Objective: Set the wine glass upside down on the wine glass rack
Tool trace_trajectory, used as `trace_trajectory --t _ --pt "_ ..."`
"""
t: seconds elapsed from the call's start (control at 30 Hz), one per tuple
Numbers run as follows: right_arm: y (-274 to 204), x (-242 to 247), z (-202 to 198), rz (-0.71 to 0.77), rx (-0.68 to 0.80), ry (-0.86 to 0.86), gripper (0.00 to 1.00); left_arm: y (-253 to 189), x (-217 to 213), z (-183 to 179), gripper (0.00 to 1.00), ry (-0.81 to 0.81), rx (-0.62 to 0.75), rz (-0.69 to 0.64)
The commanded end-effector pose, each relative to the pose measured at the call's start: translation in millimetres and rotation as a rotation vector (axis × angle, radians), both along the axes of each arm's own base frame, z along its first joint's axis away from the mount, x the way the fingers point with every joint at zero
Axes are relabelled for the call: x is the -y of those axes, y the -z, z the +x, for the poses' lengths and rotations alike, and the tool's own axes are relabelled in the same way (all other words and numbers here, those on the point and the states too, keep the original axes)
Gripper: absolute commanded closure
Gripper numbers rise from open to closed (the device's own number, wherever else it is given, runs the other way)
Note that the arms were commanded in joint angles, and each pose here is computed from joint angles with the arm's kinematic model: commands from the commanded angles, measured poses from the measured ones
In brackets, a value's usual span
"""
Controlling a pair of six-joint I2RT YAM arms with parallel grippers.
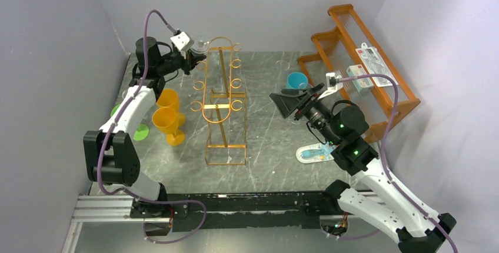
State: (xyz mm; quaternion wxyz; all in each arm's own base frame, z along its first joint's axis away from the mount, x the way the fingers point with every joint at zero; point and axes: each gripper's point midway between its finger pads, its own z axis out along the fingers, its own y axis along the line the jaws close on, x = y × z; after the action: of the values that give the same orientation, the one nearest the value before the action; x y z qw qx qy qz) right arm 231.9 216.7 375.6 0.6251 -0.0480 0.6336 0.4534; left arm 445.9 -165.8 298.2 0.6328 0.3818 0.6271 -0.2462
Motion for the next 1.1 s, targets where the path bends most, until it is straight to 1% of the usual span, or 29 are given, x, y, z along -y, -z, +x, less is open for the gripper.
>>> trace_trajectory --t 0.0,0.2,0.33,0.4,0.43,0.5,0.53,0.6,0.7,0.83,0.93,1.03,1.07 --pt "2 -2 -3 -0.002 -0.009 -0.018 0.32 -13 7 -5 0.95 0.057 0.092 0.026" --pt "1 -3 -4 0.000 -0.007 -0.024 0.32 0 7 -9 0.95 0.077 0.060 0.058" --pt "-1 -3 -5 0.003 -0.007 -0.026 0.32 6 6 -10 0.90 0.077 0.039 0.070" --pt "-1 -3 -5 0.003 -0.009 -0.028 0.32 8 6 -10 0.82 0.071 0.026 0.071" --pt "-1 -3 -5 0.002 -0.008 -0.029 0.32 7 5 -10 0.77 0.067 0.028 0.071" --pt "-1 -3 -5 0.004 -0.010 -0.029 0.32 5 3 -10 0.61 0.048 0.032 0.068" --pt "-2 -2 -6 0.006 -0.009 -0.028 0.32 3 1 -10 0.56 0.032 0.035 0.064" --pt "-1 -2 -6 0.007 -0.010 -0.028 0.32 1 -4 -9 0.48 -0.012 0.042 0.060" --pt "-2 -2 -6 0.009 -0.010 -0.028 0.32 -4 -14 -11 0.42 -0.081 0.040 0.053" --pt "-3 1 -6 0.003 -0.002 -0.013 0.31 -4 -31 -17 0.38 -0.207 0.001 0.043" --pt "-3 3 -4 -0.005 -0.002 0.002 0.31 1 -45 -29 0.37 -0.300 -0.034 0.024" --pt "0 4 -1 -0.021 -0.021 0.016 0.31 8 -66 -39 0.37 -0.454 -0.111 -0.020" --pt "3 4 0 -0.029 -0.035 0.022 0.31 10 -84 -39 0.36 -0.575 -0.140 -0.051"
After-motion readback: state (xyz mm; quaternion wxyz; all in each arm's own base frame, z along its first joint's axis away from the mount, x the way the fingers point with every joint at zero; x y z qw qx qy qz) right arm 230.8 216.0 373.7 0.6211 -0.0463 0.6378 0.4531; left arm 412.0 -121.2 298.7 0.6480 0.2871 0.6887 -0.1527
